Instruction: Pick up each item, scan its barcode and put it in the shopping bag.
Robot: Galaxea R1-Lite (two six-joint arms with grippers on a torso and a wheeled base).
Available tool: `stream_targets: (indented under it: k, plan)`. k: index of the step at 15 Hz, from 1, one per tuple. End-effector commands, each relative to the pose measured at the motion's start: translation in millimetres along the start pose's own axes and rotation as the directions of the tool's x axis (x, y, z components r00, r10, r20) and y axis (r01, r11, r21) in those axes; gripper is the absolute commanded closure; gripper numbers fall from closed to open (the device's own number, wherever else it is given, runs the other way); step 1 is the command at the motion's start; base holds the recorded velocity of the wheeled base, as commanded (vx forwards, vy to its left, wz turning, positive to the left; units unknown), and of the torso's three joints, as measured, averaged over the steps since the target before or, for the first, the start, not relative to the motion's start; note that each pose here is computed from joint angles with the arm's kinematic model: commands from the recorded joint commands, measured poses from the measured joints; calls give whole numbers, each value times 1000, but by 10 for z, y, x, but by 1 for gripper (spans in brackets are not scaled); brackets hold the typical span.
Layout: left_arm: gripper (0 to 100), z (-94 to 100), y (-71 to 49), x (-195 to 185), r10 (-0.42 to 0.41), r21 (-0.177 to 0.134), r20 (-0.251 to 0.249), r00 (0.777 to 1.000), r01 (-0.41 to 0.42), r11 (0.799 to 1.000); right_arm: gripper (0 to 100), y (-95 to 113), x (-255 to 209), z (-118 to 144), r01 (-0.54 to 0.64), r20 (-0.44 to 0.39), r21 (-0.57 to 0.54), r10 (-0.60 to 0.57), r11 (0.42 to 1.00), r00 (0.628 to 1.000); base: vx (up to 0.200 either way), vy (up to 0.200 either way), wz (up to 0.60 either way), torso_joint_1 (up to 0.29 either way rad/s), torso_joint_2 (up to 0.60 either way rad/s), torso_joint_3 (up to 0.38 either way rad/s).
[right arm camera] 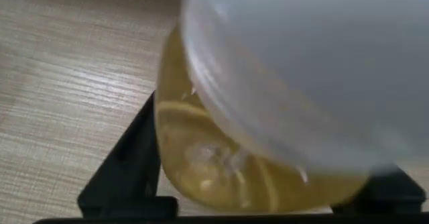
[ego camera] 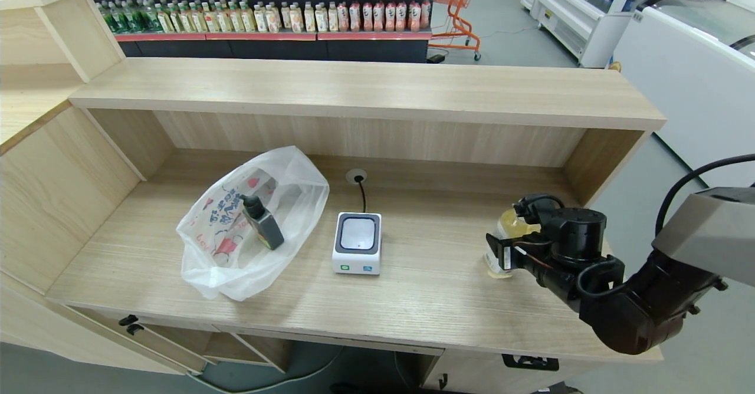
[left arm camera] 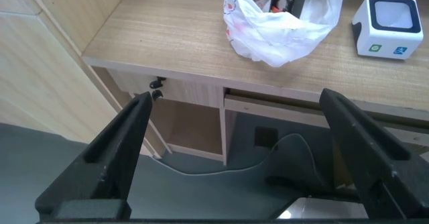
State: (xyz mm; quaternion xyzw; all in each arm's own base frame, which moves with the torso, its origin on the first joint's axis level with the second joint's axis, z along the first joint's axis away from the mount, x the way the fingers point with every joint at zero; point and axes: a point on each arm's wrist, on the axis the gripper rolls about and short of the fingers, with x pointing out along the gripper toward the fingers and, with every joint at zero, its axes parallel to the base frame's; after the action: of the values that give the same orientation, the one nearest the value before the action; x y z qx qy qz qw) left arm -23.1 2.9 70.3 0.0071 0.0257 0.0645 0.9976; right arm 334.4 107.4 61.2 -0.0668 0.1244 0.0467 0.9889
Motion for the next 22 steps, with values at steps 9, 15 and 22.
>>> stream_targets:
  k: [9,15,22]
  plan:
    - [0,0,0,0,-1,0,0,1000,1,1000,100,-323,-843,984,-528,128,96,515,844,847,0,0,0,0,0,0]
    - [0,0,0,0,-1,-2,0,1000,1,1000,100,-52,-1581,1178,-885,170,143,870,444,464,0,0,0,0,0,0]
    - [0,0,0,0,1,0,0,1000,-1,1000,100,286,-1799,1213,-945,154,131,936,298,317,0,0,0,0,0,0]
